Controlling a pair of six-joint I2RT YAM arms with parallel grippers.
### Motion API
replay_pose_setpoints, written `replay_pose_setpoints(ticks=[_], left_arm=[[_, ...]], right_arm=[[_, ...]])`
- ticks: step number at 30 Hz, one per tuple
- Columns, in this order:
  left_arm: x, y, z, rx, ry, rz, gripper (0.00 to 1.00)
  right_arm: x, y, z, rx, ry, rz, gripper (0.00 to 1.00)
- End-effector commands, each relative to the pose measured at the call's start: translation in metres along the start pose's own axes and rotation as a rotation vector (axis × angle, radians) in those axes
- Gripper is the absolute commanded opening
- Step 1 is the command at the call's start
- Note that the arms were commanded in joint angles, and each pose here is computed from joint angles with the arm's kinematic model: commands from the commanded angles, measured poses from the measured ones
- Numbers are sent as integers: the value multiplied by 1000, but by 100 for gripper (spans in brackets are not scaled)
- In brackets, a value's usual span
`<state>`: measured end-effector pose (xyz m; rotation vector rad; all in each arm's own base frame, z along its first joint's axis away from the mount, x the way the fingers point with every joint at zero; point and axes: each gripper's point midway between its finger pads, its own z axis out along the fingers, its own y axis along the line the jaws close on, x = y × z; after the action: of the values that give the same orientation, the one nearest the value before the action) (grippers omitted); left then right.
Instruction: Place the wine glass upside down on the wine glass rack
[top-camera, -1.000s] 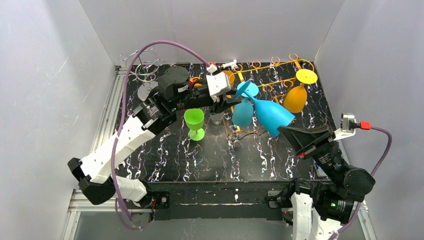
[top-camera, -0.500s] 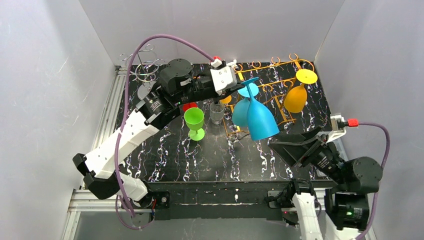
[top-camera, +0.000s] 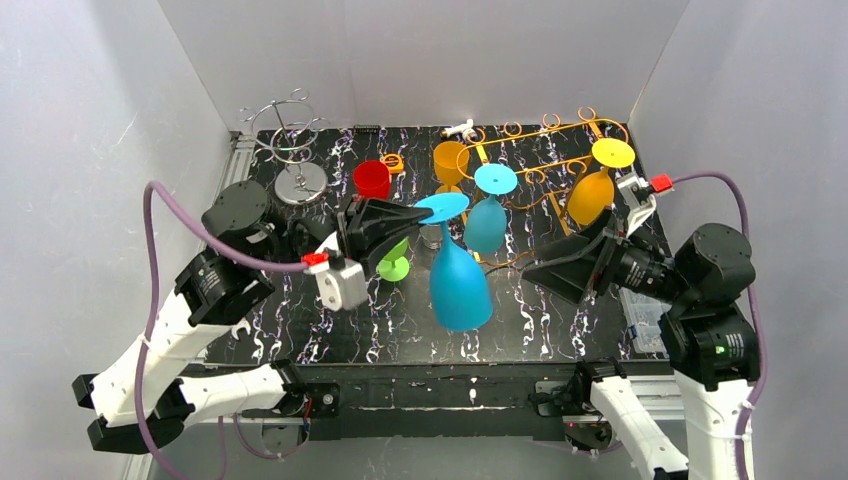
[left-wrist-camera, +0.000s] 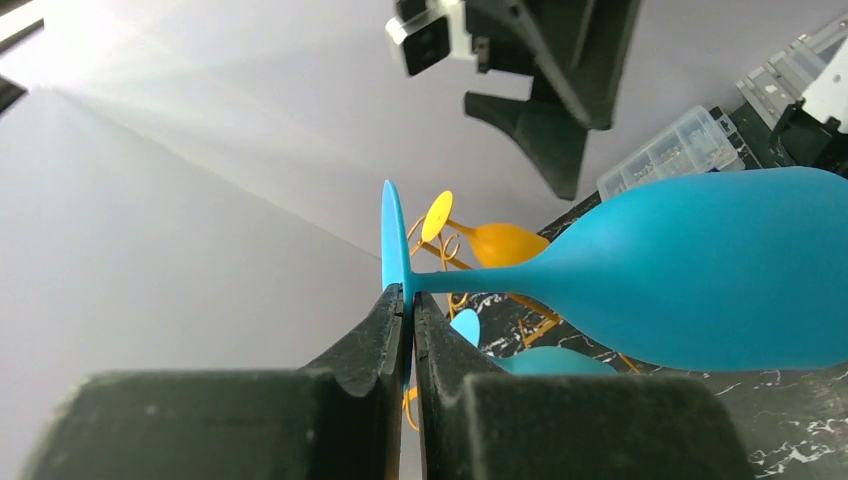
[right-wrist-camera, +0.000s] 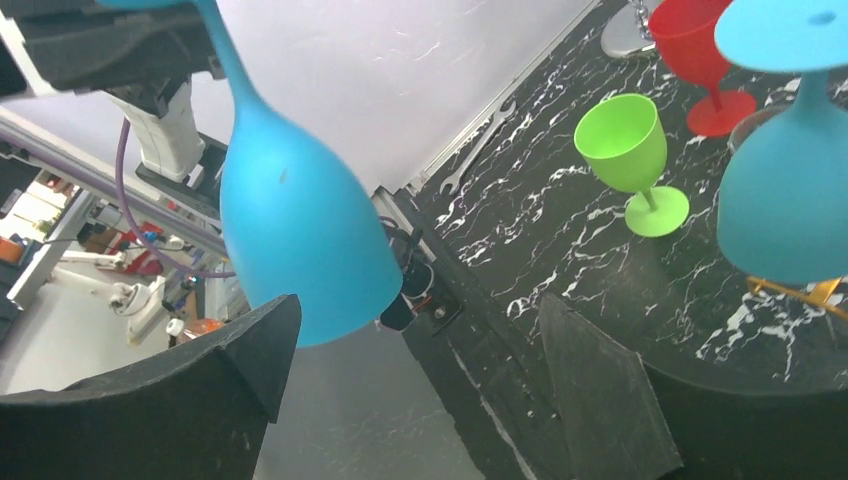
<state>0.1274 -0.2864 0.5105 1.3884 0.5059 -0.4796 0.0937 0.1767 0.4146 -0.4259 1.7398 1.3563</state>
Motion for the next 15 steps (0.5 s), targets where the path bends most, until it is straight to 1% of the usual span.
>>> replay_pose_setpoints(ticks=[1, 8, 15], left_arm=[[7, -26, 11, 94, -30, 113, 0], [9, -41, 30, 145, -64, 210, 0], [11, -28, 50, 113, -77, 253, 0]], right_arm=[[-18, 12, 7, -109, -33, -149, 98], [-22, 9, 19, -189, -45, -163, 98], [-20, -5, 29, -202, -24, -197, 98]])
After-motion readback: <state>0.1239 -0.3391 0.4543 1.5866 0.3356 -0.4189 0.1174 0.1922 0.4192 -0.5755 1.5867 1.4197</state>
